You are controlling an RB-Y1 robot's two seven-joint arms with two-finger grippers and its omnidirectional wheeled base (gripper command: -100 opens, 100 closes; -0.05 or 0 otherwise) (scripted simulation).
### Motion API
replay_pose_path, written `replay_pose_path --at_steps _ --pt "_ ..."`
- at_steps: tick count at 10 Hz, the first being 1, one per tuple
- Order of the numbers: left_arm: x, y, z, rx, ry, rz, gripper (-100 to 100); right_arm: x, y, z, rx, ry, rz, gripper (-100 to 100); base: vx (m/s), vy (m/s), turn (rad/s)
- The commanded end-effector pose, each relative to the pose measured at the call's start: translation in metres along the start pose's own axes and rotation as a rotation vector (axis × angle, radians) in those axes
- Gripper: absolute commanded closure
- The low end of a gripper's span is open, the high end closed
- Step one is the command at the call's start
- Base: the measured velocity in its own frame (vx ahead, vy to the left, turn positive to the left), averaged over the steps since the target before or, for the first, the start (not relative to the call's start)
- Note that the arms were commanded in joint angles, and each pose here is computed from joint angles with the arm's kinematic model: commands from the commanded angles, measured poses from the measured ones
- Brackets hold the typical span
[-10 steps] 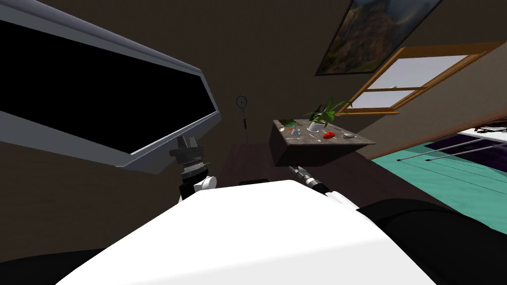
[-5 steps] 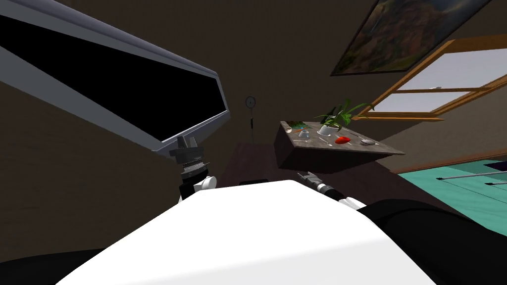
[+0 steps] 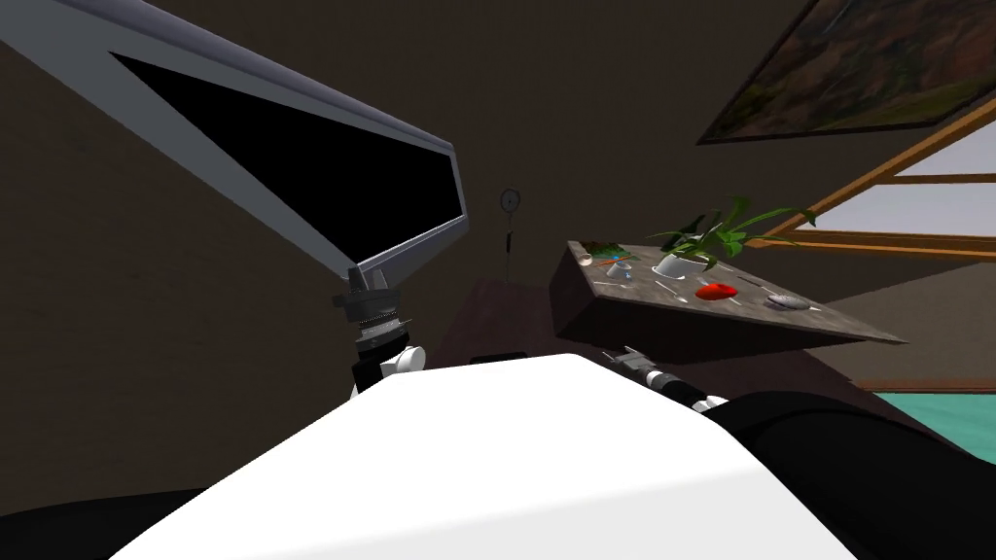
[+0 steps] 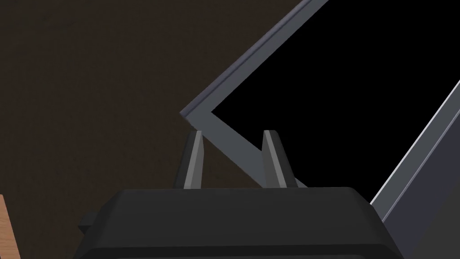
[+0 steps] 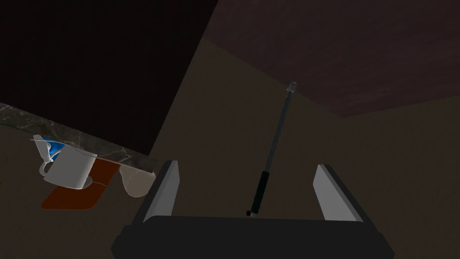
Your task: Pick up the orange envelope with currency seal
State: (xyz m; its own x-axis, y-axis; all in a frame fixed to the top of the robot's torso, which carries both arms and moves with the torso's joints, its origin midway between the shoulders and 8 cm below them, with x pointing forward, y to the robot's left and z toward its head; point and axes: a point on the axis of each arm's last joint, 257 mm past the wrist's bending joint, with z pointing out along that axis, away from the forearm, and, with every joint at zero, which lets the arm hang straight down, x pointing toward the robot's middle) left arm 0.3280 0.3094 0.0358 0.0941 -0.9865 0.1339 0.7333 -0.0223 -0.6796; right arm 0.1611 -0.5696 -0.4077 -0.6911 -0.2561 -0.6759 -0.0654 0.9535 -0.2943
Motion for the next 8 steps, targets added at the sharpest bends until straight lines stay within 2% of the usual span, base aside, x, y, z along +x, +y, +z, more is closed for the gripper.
replay_pose_path --at_steps 1,2,4,5,7,8 --pt "0.0 0.0 0.0 0.0 0.0 0.0 0 0.022 -0.03 -0.012 0.037 0.076 -0.105 -100 0.001 0.009 0.399" --pt "0.0 0.0 0.0 0.0 0.0 0.0 0 0.021 -0.031 -0.012 0.037 0.077 -0.109 -100 0.007 -0.005 0.158" --pt "0.0 0.0 0.0 0.0 0.0 0.0 0 0.047 -0.081 -0.032 0.086 0.186 -0.283 -100 0.024 -0.01 0.367" --pt "0.0 0.0 0.0 0.0 0.0 0.0 0 0.052 -0.085 -0.034 0.089 0.2 -0.294 -100 0.029 -0.031 0.252" --pt "0.0 0.0 0.0 0.0 0.0 0.0 0 0.068 -0.137 -0.058 0.135 0.306 -0.46 -100 0.044 -0.039 0.368" --pt "0.0 0.0 0.0 0.0 0.0 0.0 0 0.07 -0.139 -0.059 0.135 0.312 -0.469 -100 0.043 -0.054 0.178"
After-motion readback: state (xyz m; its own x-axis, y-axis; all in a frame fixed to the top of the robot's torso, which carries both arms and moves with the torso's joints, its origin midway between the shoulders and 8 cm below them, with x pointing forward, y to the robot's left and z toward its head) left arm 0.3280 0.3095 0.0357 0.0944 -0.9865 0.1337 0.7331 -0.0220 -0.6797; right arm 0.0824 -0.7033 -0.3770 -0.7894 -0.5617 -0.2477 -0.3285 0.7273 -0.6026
